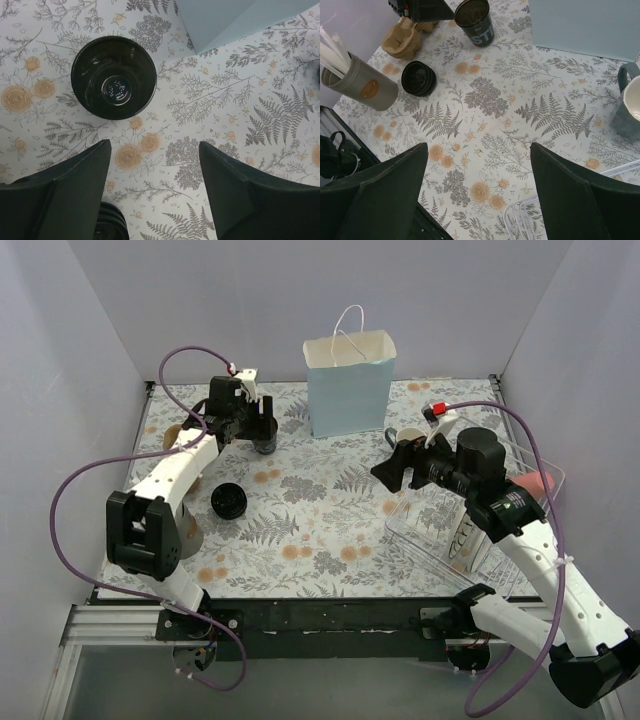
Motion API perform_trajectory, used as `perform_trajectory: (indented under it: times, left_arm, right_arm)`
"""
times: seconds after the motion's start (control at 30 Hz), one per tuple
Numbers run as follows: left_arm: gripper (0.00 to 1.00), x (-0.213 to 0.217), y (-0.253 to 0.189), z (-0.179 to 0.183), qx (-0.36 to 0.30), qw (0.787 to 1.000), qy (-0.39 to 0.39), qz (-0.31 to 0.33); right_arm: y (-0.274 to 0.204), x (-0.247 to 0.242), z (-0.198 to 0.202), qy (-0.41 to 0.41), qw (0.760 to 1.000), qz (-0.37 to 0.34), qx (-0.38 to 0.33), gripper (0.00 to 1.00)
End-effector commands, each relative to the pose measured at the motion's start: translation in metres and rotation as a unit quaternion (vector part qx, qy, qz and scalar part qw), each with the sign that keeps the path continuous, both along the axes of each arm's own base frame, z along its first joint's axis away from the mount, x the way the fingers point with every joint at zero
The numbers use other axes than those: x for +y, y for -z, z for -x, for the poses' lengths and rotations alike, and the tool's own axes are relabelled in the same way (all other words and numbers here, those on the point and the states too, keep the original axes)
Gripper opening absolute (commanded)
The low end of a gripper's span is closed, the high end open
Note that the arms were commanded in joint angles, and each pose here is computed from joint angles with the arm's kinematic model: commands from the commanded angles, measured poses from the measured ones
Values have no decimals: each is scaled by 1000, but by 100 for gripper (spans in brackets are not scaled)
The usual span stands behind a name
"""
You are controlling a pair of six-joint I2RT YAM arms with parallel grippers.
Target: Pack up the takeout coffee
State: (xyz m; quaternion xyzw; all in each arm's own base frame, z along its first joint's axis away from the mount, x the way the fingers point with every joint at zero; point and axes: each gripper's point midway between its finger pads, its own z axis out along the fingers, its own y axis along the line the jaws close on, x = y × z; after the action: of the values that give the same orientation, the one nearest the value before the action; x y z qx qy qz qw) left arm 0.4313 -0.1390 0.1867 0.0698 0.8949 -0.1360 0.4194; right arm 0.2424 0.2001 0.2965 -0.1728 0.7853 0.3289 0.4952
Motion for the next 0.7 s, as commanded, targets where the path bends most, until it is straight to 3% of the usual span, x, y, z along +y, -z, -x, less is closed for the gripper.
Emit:
perform_trajectory:
  times: [0.0, 0.23, 0.67]
  left_arm:
    - [60, 6, 7, -23, -7, 999, -2, -37]
    - [50, 2, 36, -48, 4, 998, 14, -63]
    - [45, -7, 49, -61, 7, 996, 35, -77]
  right_arm:
    - [0, 1, -2, 2, 1000, -6, 3, 90]
    - [-2, 1, -4, 2, 1000, 2, 3, 90]
    - [17, 2, -6, -1, 999, 20, 27, 90]
